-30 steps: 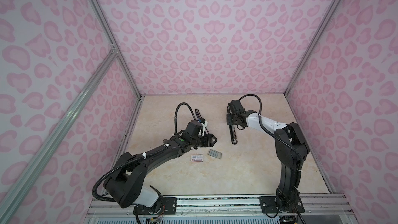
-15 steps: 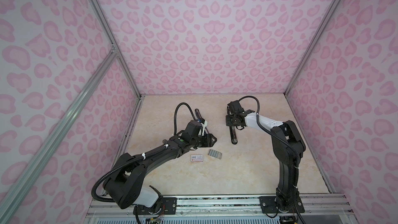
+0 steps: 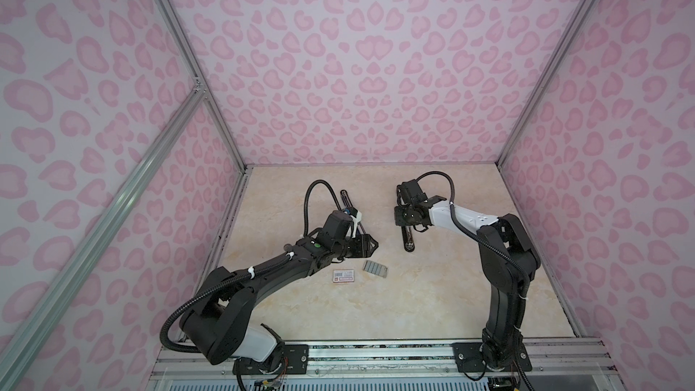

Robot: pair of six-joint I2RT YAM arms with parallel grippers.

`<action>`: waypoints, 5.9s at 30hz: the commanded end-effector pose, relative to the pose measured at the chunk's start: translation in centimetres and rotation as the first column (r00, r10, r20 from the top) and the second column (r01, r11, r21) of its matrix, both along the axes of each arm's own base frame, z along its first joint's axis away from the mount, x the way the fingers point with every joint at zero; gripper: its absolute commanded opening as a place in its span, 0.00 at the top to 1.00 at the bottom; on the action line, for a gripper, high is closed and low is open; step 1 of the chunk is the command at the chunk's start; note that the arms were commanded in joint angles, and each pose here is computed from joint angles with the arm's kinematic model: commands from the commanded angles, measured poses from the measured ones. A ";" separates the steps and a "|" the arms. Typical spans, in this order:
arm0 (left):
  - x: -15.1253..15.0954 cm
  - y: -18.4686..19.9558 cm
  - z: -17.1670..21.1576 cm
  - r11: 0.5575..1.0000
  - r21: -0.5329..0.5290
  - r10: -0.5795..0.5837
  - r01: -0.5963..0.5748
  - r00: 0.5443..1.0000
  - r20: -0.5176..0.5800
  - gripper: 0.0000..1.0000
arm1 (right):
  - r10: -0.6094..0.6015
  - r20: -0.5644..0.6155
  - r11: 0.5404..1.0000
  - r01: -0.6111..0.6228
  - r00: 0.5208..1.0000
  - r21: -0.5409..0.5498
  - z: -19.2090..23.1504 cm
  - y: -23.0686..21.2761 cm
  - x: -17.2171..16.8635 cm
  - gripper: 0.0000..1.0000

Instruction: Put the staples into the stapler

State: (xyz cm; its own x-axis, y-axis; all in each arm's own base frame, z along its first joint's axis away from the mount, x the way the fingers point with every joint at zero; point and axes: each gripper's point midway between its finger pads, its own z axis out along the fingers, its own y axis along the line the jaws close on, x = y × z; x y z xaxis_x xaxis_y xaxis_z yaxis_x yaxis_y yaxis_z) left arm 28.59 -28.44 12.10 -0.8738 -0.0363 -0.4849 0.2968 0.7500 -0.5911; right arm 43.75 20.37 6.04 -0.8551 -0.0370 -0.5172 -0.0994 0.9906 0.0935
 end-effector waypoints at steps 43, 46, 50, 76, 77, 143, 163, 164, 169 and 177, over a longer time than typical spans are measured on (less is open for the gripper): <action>0.0 0.0 0.4 1.000 -0.022 0.009 -0.008 1.000 0.017 0.37 | -0.020 -0.011 1.000 0.019 1.000 -0.009 -0.1 -0.8 0.1 0.62; 0.0 0.0 0.4 1.000 -0.020 0.008 -0.008 1.000 0.016 0.37 | -0.021 -0.022 1.000 0.020 1.000 -0.008 -0.6 -0.8 0.5 0.66; 0.0 0.0 0.4 1.000 -0.019 0.007 -0.007 1.000 0.018 0.37 | -0.013 -0.033 1.000 0.013 0.999 -0.005 -1.0 -0.5 0.5 0.69; 0.2 -0.2 0.2 1.000 -0.018 0.003 -0.003 1.000 0.012 0.37 | 0.001 -0.059 1.000 0.000 0.998 0.021 -0.9 -0.9 -3.7 0.70; 0.2 -0.2 0.2 1.000 -0.020 0.003 -0.003 1.000 0.014 0.37 | -0.001 -0.052 1.000 0.001 0.999 0.018 -0.6 -0.9 -3.4 0.69; 0.0 0.1 0.2 1.000 -0.017 0.011 -0.011 1.000 0.018 0.38 | 0.015 -0.119 1.000 -0.014 0.993 0.010 -1.4 -1.1 -6.4 0.73; -0.1 0.3 0.3 1.000 -0.013 0.016 -0.016 1.000 0.022 0.38 | 0.014 -0.108 1.000 -0.015 0.994 -0.009 -1.6 -0.7 -4.3 0.71; -0.1 0.3 0.4 1.000 -0.013 0.017 -0.017 1.000 0.024 0.38 | 0.016 -0.112 1.000 -0.017 0.994 -0.005 -1.7 -0.6 -4.5 0.72; -0.1 0.3 0.2 1.000 -0.011 0.016 -0.015 1.000 0.019 0.38 | 0.022 -0.134 1.000 -0.021 0.991 0.004 -2.1 -0.7 -6.3 0.73; 0.0 0.0 0.0 1.000 -0.017 0.011 -0.011 1.000 0.013 0.38 | 0.017 -0.147 1.000 -0.014 0.989 0.023 -2.2 -1.0 -9.2 0.73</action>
State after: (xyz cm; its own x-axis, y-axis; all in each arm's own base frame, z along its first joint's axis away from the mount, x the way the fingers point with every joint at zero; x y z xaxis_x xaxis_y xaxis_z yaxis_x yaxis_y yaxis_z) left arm 28.06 -27.90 11.40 -0.8809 -0.0428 -0.4713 0.2778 0.7594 -0.5883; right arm 36.15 19.70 4.76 -0.8994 -0.0468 -0.4346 -0.1137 0.9851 0.1292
